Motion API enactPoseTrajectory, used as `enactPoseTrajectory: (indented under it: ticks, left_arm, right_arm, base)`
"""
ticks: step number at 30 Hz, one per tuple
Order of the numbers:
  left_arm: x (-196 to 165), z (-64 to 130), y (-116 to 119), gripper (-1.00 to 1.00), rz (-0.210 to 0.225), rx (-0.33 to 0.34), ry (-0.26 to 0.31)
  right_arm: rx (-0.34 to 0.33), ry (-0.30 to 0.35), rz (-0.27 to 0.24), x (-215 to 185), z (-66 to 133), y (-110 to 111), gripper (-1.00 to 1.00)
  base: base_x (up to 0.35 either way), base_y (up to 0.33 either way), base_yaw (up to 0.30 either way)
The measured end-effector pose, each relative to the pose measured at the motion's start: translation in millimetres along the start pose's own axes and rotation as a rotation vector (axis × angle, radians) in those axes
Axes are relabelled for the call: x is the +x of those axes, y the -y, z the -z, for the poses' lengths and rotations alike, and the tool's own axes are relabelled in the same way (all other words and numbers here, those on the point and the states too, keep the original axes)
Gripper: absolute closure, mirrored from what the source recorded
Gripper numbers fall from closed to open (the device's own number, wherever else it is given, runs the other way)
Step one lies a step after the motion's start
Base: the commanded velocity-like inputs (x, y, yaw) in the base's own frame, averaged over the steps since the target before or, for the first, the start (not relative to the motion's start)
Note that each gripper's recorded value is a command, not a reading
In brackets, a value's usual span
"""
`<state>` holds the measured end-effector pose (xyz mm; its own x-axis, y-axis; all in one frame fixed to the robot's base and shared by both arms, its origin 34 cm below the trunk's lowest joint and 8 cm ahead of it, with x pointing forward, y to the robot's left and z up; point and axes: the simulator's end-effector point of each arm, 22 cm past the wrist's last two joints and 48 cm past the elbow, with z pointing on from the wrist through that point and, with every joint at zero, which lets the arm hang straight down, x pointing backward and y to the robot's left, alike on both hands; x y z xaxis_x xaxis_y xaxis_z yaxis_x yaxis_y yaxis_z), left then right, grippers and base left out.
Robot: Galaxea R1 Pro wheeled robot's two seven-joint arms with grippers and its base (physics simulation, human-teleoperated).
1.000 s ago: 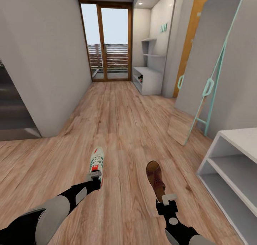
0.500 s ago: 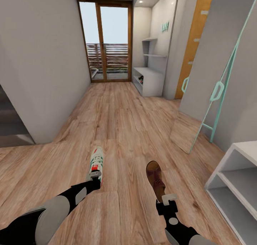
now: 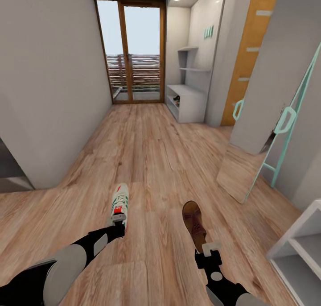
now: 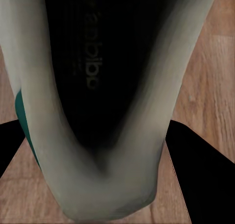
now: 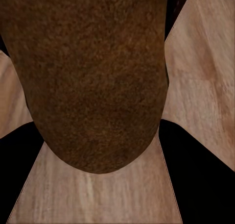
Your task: Pick up the two gym shoes and the two sandals from the corridor floor and place them onto the hallstand (shoe rack) in the corridor, making sure they are on the rack and not on the floor. Arrange them so the two gym shoes are next to each other and the two sandals are next to each other.
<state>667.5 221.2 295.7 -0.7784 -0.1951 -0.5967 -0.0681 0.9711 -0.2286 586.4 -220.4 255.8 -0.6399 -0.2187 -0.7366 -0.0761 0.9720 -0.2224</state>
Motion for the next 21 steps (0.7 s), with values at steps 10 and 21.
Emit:
enactPoseTrajectory:
  ticks: [10,21]
  left_arm:
    - [1.6,0.0,0.0,1.0,0.001,0.0,-0.008]
    - [1.8,-0.1,1.5,1.0,-0.004,0.002,-0.009]
  right_arm:
    - [-0.002,0.0,0.0,0.1,0.2,-1.0,1.0]
    - [-0.006,-0.001,0.002,-0.2,0.2,-2.7,1.0]
  base:
    - [0.35,0.0,0.0]
    - [0.35,0.001,0.0]
